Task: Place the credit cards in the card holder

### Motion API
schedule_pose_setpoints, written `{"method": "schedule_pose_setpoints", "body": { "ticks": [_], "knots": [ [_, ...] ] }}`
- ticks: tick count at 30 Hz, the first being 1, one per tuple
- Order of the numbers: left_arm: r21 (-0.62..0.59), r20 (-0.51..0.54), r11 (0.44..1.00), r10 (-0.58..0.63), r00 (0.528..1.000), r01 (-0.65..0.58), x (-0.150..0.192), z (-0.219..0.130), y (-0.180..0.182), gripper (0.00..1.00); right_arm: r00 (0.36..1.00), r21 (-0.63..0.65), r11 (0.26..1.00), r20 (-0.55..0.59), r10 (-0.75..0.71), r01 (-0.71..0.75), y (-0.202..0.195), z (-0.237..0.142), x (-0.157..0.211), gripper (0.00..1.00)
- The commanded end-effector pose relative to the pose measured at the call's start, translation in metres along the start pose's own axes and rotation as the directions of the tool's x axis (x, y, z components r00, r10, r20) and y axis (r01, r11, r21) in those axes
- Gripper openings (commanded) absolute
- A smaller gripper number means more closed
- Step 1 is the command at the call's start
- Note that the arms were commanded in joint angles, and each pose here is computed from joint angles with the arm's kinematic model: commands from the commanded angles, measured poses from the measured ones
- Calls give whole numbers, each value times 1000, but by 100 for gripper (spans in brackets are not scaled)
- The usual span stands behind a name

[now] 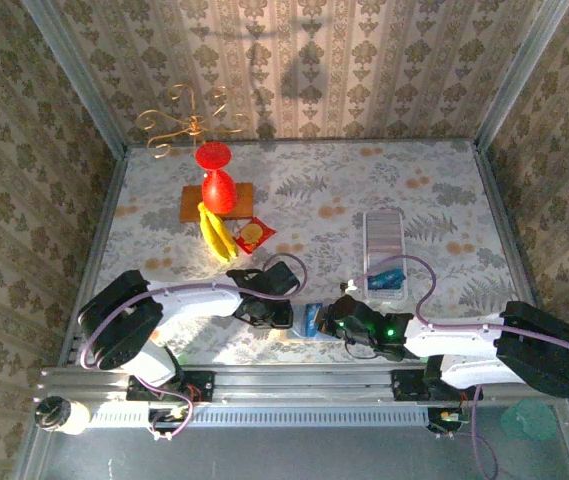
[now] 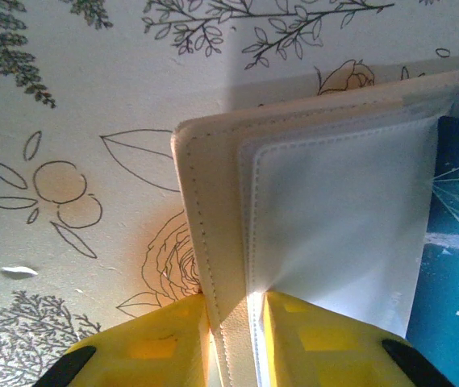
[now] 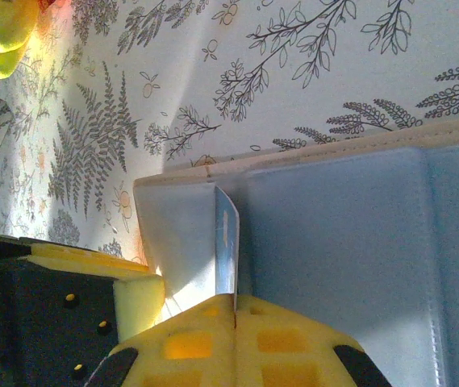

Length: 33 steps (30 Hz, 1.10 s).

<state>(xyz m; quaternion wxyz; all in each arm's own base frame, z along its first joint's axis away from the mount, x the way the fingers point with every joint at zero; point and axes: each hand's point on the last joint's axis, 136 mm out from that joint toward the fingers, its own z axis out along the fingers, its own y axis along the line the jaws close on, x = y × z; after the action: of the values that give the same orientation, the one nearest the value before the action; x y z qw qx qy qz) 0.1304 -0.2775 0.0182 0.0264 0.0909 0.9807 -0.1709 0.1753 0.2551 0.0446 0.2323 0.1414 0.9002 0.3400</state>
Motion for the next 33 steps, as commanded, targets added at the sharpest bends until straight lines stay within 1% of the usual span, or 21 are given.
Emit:
{"method": "schedule_pose_setpoints", "body": {
  "ticks": [1, 5, 7, 11, 14, 15, 23, 24, 28, 30, 33],
  "knots": [
    [-41, -78, 999, 6, 997, -9, 22, 16, 16, 23, 997, 33, 999, -66, -37, 39, -9, 3, 15, 0],
    [-35, -83, 999, 10, 997, -13, 23, 16, 15, 23, 995, 28, 998, -87, -49, 52, -9, 5, 17, 0],
    [-33, -86, 999, 10, 996, -13, 23, 17, 15, 23, 992, 8, 998, -111, -66, 68, -6, 7, 20, 0],
    [-30, -93, 999, 11, 996, -14, 25, 17, 15, 23, 983, 16, 995, -156, -100, 103, -5, 12, 26, 0],
    [-30, -95, 999, 11, 995, -14, 25, 17, 15, 23, 973, 34, 989, -188, -136, 145, -5, 15, 29, 12],
    [-30, -96, 999, 12, 995, -15, 25, 17, 15, 23, 969, 40, 987, -198, -146, 157, -5, 15, 29, 13],
    [-12, -93, 1000, 17, 996, -18, 24, 16, 11, 24, 953, 65, 972, -224, -205, 224, 2, 19, 28, 12],
    [-5, -90, 1000, 19, 996, -20, 23, 16, 10, 23, 951, 52, 972, -227, -212, 229, 6, 19, 28, 12],
    [27, -66, 1000, 12, 998, -10, 19, 11, 7, 25, 937, 79, 963, -264, -228, 257, 3, 26, 33, 13],
    [64, -50, 998, -2, 999, 5, 15, 8, 5, 26, 933, 85, 961, -273, -233, 264, 3, 26, 34, 15],
    [131, -21, 991, -24, 999, 27, 10, 0, -1, 26, 939, 100, 962, -266, -219, 253, 1, 27, 33, 15]
  ]
}}
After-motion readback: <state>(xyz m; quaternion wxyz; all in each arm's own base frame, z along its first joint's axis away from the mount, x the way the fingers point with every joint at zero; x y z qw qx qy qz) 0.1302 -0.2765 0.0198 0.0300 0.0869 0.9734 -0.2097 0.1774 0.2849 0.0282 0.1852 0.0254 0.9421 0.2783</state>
